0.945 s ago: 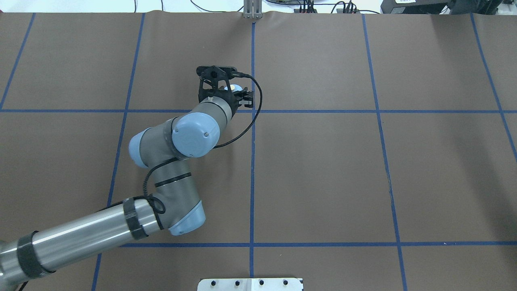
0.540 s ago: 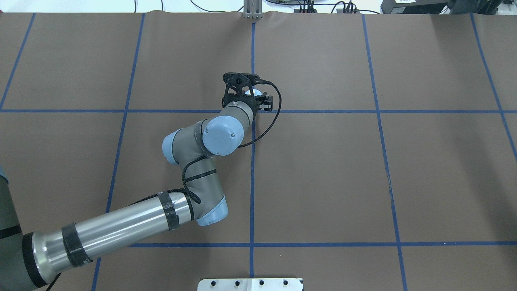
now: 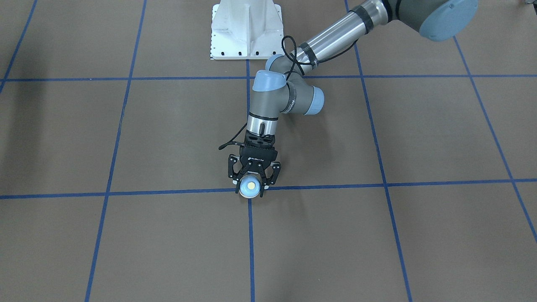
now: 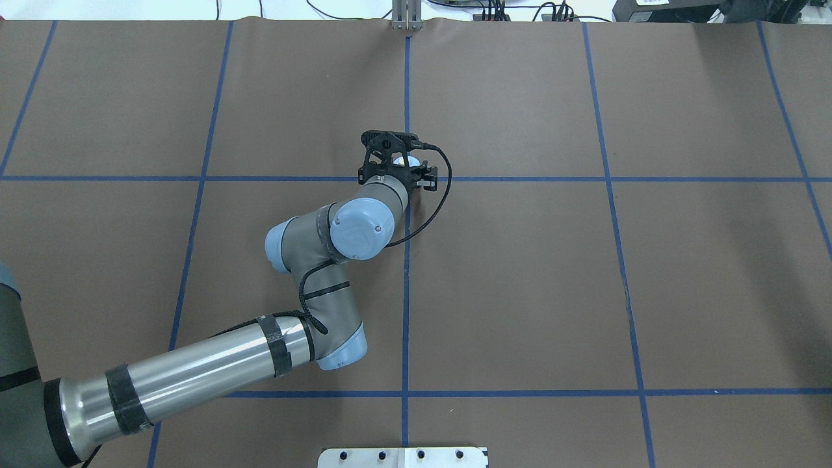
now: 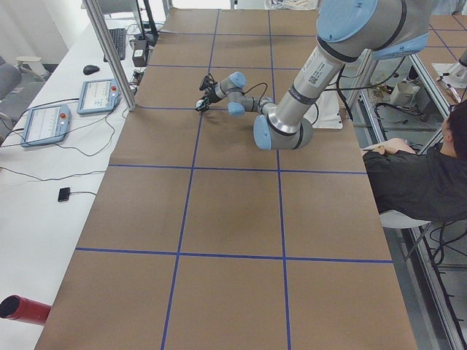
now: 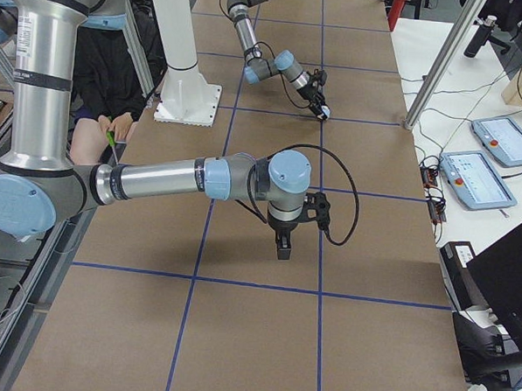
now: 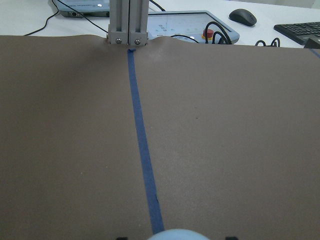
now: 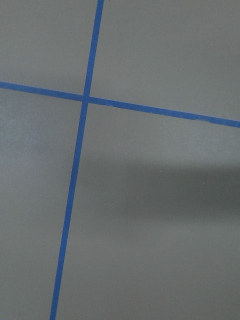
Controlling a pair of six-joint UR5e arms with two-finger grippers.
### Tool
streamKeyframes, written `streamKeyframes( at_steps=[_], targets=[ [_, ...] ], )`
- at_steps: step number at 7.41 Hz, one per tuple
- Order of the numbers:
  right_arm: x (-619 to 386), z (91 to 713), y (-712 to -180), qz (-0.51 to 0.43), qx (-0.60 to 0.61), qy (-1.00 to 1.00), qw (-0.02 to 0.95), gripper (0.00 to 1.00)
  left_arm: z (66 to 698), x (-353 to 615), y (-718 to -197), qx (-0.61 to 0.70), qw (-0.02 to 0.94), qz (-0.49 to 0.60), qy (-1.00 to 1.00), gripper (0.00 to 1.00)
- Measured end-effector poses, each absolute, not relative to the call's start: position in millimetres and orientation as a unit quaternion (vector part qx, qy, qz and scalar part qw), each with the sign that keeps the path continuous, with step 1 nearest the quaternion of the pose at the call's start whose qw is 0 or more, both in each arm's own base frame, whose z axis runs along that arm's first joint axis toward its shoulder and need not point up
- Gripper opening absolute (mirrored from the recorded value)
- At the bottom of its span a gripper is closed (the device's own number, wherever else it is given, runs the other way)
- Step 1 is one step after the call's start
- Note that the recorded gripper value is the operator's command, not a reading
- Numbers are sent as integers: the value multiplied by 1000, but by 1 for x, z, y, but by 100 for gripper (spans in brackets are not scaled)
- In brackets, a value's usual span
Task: Place and press bell with both arms
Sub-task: 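Lower the bell onto the grid centre and open the left gripper, then withdraw the left arm from the bell while the right arm moves in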
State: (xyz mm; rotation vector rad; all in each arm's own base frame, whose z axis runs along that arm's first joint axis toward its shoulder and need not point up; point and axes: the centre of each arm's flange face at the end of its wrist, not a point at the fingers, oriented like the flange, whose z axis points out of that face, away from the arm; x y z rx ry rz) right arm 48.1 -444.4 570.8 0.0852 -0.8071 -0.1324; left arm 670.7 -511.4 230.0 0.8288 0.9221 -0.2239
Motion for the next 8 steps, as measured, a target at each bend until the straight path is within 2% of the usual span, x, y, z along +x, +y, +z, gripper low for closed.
streamKeyframes(
  at_steps=[1,5,8],
  targets=[
    [48,571,-444,-65,41,-392,917,100,230,672,-510,387,809,-103,431,100],
    [48,569,-445,-66,43,-392,917,100,220,670,-510,387,805,-100,438,100],
    [47,550,-461,-70,61,-391,916,100,190,618,-563,362,816,-65,445,100]
  ],
)
